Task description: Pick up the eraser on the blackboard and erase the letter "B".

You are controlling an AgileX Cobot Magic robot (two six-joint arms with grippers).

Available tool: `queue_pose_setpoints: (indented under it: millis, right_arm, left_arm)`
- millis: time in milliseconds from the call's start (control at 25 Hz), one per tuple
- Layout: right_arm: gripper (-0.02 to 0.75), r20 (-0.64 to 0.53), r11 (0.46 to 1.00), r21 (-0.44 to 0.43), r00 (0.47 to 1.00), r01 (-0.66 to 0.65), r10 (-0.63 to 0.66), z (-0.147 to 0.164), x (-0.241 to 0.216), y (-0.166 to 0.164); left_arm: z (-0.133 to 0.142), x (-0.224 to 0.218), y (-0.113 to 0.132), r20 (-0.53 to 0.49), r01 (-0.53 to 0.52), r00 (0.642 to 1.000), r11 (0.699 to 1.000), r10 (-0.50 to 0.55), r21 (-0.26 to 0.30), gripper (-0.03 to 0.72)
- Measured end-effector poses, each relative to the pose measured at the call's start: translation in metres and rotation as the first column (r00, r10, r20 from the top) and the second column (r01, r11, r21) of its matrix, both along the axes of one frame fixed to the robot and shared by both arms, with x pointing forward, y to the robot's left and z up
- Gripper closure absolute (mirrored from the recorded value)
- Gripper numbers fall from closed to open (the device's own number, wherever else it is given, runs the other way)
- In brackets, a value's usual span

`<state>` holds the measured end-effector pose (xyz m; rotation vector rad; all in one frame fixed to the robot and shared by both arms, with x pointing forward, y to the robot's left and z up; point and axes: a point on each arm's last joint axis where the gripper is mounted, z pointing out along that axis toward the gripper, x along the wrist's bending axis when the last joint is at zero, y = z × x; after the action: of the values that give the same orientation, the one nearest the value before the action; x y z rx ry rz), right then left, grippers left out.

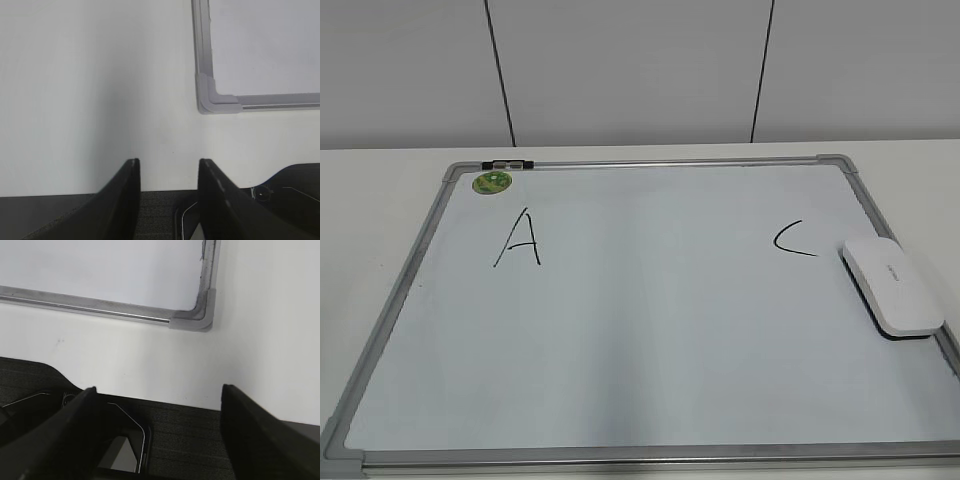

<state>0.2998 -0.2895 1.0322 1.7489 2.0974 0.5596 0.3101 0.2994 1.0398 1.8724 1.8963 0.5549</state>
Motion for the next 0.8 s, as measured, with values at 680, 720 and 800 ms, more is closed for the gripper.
queue_pose_setpoints:
  millis: [680, 720, 800]
  right_arm:
    - [0.183, 0.252, 0.999, 0.037, 0.968, 0.009, -0.018, 0.011, -0.036, -0.006]
    - [0.183, 0.269, 0.999, 0.04, 0.963, 0.018, -0.028, 0.012, -0.039, -0.006]
    - [0.183, 0.307, 0.998, 0.045, 0.95, 0.039, -0.051, 0.012, -0.045, -0.007]
  left_arm:
    - [0.016, -0.056, 0.004, 0.352, -0.017, 0.936, 1.0, 0.024, -0.021, 0.421]
    - [0.016, -0.059, 0.004, 0.369, -0.024, 0.929, 0.999, 0.031, -0.023, 0.424]
    - [0.016, -0.064, 0.004, 0.397, -0.033, 0.917, 0.999, 0.04, -0.024, 0.427]
